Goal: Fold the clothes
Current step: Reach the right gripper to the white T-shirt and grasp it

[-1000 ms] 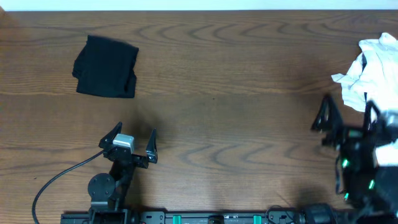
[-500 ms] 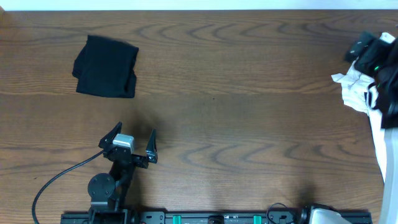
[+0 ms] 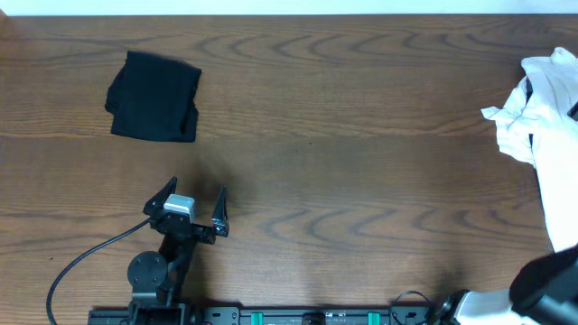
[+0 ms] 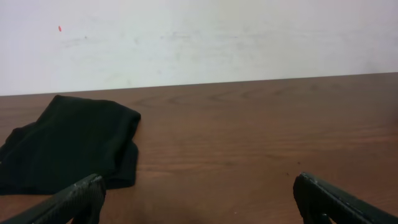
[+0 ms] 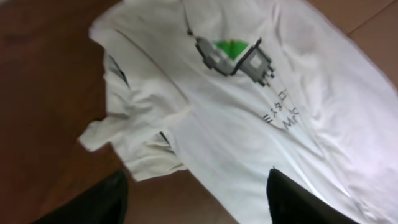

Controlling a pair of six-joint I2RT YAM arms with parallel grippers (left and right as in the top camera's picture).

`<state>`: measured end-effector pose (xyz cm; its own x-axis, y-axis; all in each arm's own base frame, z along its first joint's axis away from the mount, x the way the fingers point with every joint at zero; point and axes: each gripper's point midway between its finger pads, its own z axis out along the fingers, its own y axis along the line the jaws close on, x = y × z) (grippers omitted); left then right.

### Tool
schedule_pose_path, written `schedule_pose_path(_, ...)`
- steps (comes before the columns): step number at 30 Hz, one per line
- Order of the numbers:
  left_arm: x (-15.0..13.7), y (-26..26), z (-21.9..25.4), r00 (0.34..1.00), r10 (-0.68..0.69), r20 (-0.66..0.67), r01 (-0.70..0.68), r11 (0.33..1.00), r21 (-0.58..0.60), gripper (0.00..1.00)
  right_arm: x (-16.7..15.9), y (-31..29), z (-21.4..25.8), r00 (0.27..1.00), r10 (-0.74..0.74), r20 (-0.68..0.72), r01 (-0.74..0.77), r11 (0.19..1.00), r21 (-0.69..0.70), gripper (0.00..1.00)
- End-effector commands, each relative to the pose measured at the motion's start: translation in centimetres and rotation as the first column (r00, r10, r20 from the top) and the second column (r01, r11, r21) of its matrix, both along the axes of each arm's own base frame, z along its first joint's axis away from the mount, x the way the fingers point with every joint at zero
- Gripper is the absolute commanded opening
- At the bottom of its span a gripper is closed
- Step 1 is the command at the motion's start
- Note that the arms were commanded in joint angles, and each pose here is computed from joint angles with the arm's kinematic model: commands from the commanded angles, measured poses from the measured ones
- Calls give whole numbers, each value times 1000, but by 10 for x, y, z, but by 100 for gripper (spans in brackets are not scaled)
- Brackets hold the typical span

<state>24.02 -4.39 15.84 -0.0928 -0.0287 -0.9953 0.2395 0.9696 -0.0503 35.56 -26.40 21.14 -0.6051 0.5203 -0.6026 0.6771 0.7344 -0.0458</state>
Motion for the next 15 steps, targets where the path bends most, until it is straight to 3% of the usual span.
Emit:
schedule_pose_path(1, -1, -1, -15, 999, -7, -40, 8, 1000, 17, 98, 12, -8, -34, 992, 107, -63, -105, 994, 39, 66)
schedule_pose_path(8, -1, -1, -15, 999, -7, -40, 7, 1000, 17, 98, 35, -17, -105, 963, 220, -153, -209, 974, 89, 64)
schedule_pose_path(15, -1, -1, -15, 999, -7, -40, 7, 1000, 17, 98, 57, -21, -147, 937, 317, -148, -304, 947, 103, 64)
